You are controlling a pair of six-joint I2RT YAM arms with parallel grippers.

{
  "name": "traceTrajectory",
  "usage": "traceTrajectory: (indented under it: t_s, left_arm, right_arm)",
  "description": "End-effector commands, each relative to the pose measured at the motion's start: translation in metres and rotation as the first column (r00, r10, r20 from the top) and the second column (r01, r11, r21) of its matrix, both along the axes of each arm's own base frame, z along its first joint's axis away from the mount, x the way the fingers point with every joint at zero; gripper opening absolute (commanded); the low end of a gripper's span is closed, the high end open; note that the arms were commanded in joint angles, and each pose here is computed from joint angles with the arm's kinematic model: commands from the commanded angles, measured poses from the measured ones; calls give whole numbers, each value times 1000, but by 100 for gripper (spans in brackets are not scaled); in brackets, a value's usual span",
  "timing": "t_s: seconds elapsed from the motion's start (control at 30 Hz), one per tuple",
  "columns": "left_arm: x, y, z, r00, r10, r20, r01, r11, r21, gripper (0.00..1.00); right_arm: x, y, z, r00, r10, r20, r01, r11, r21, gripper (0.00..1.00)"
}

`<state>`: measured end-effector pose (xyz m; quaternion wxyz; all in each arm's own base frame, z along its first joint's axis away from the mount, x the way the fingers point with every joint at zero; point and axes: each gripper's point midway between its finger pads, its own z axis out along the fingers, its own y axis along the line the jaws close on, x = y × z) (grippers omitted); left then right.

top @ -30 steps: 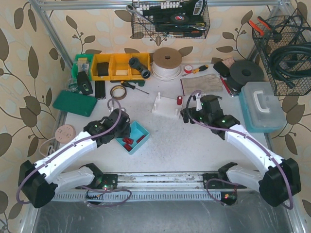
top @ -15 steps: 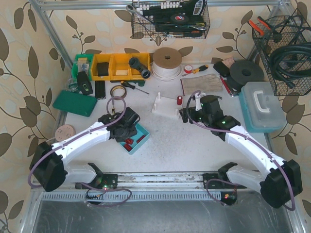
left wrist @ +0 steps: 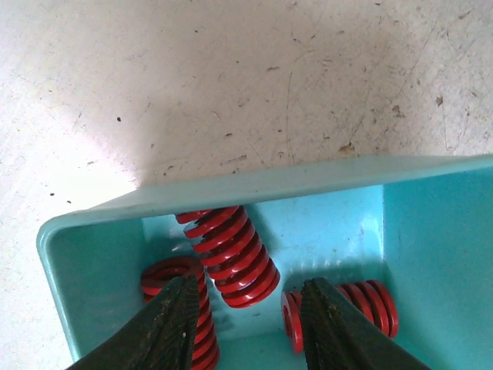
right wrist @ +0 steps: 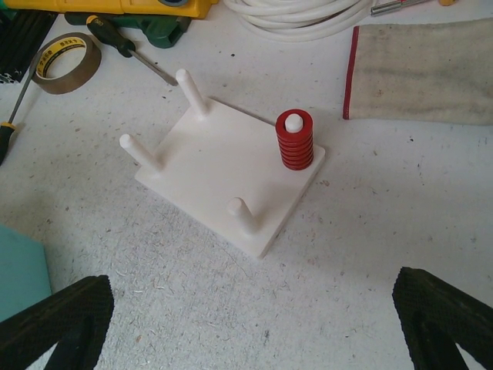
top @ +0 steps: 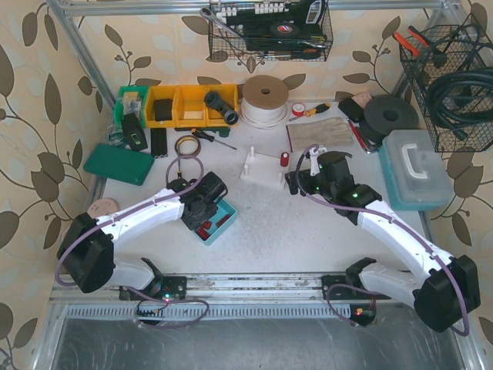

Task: Install the large spring

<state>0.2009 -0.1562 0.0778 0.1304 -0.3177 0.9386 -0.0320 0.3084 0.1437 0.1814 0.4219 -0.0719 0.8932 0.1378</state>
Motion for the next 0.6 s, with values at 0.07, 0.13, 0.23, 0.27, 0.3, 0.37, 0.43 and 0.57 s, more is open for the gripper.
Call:
traceTrajectory:
  t_s: [0.07,0.13,0.23,0.27,0.3,0.37,0.43,0.57]
  left_arm:
    - [2,-1,-8,999,47,0,-47,999,23,42]
    - [3,-4,-13,999,42,-15,-41,999,26,42]
    - [2,-5,-25,998,39,-57,-36,998,56,43]
    - [1,-6,-28,997,42,-66,-38,998,57,43]
    - [1,-7,-31,996,43,-72,-40,998,54,43]
    - [-1,-7,-37,995,48,-88,-42,997,65,45]
    - [-1,-6,-42,993,55,-100,-47,996,81,46]
    - [0,-11,-54,992,55,-117,-46,996,79,46]
  right_arm:
    - [-1,-3,0,1000,-12,17,12,1000,-9,97]
    - [-1,-3,0,1000,-12,18,13,1000,-9,97]
    - [-1,-4,0,1000,-15,17,15,1000,-10,97]
    - [-1,-4,0,1000,-16,18,16,1000,-10,97]
    - [-1,-4,0,1000,-16,21,16,1000,-10,97]
    - [-1,-4,0,1000,-18,21,18,1000,-11,97]
    - [-1,-3,-1,1000,-14,17,14,1000,-13,97]
    - [0,-4,-1,1000,-18,18,18,1000,-16,97]
